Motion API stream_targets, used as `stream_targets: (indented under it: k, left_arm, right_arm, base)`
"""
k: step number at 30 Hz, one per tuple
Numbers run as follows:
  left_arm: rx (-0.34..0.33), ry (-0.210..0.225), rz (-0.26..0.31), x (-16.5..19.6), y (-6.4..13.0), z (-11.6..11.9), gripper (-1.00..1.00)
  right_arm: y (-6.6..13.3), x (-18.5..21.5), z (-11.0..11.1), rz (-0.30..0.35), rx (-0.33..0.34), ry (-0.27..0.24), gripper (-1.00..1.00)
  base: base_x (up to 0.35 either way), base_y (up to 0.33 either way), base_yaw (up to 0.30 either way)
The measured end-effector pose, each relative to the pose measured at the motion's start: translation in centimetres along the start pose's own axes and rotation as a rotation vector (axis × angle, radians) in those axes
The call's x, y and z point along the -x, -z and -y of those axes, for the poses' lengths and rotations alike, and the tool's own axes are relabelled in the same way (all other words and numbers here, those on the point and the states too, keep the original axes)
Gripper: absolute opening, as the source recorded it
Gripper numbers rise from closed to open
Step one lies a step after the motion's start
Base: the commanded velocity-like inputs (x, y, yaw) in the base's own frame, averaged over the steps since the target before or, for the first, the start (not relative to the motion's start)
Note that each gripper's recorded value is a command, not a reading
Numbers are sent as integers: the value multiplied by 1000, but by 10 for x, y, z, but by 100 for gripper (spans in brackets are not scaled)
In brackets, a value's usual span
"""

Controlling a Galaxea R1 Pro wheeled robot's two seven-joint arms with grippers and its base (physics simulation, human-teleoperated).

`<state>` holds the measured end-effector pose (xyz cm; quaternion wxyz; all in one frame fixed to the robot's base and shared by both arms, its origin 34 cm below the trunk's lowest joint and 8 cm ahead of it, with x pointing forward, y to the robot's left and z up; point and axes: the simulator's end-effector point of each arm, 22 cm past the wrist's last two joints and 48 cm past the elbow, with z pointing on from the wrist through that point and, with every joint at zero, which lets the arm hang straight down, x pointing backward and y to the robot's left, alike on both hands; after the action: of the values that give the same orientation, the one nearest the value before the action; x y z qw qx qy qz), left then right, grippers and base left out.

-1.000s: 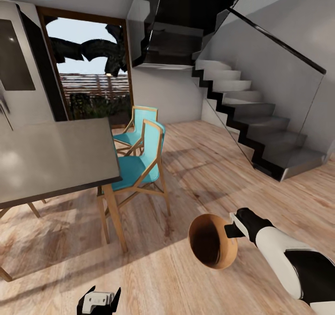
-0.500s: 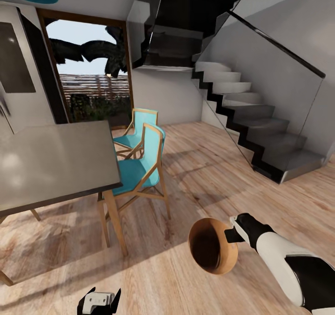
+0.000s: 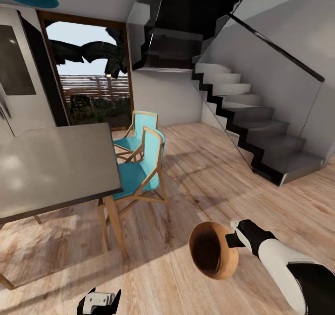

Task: Put the three can of soda from the living room inside the tash can in the kitchen.

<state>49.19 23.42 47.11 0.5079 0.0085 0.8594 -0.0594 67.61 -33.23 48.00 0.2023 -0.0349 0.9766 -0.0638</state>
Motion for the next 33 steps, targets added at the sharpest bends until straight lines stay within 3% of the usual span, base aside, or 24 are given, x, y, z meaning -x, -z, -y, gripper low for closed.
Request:
stream_targets:
  k: [6,12,25,33]
  left_arm:
    - [0,0,-6,11,4,0,100]
    - [0,1,-18,21,8,1,100]
    - [2,2,-44,41,16,2,100]
    - [3,5,-69,47,19,2,100]
  right_arm:
    - [10,6,13,12,34,-8,-100]
    - [11,3,27,76,45,7,-100]
    - [19,-9,31,184,109,35,-100]
    - [28,-20,36,240,140,7,-100]
  base:
    - [0,0,0]
    - [0,0,0]
    - [0,0,0]
    - [0,0,0]
